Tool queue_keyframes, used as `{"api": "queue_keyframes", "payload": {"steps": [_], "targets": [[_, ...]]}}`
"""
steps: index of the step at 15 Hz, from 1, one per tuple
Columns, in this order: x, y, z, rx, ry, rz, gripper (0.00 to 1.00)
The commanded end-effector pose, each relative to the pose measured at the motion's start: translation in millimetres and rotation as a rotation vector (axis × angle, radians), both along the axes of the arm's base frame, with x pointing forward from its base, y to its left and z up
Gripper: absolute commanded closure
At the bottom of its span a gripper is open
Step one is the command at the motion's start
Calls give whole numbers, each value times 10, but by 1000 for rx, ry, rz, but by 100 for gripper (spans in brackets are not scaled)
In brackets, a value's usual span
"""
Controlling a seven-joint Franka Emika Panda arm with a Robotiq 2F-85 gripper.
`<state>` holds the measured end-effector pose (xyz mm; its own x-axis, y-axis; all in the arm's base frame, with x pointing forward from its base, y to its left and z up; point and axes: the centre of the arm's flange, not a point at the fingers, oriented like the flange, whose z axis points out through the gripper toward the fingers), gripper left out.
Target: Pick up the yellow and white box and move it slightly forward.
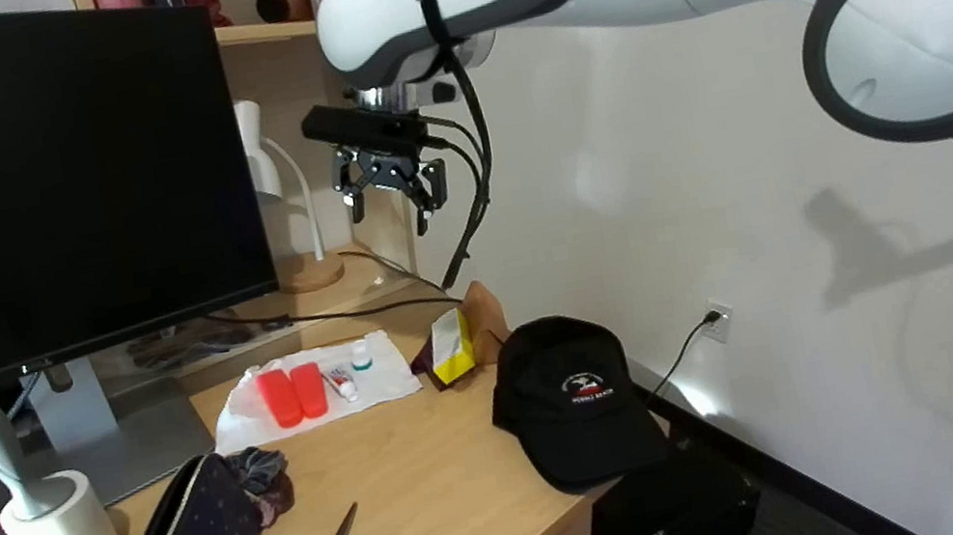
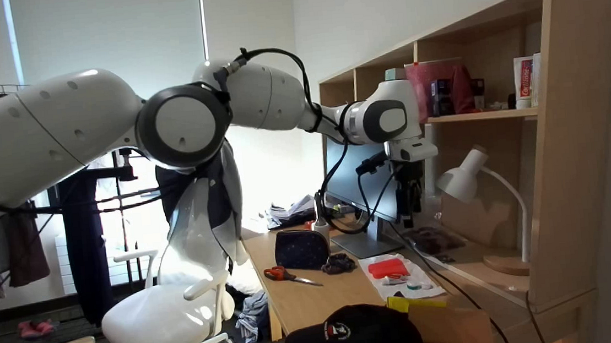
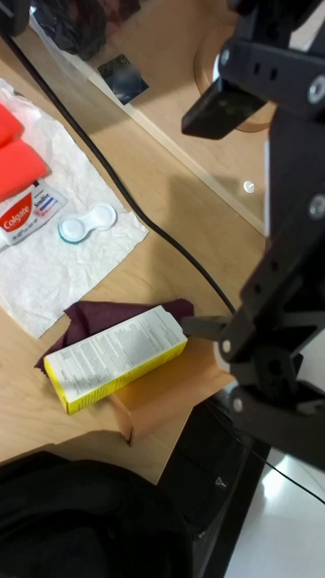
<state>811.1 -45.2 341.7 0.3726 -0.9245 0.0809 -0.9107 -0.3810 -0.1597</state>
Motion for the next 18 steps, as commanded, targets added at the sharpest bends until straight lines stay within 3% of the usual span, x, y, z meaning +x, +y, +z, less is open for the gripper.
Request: {"api": "queue_keyframes", "payload": {"steps": [1,8,13,18], "targets": [[-774,-123,9,13,44,63,0],[-1073,-561,83,-44,140,454,0],[-1304,-421,-15,-92,185,697,0],[-1742,-106,-103,-115,116,707,0]]}}
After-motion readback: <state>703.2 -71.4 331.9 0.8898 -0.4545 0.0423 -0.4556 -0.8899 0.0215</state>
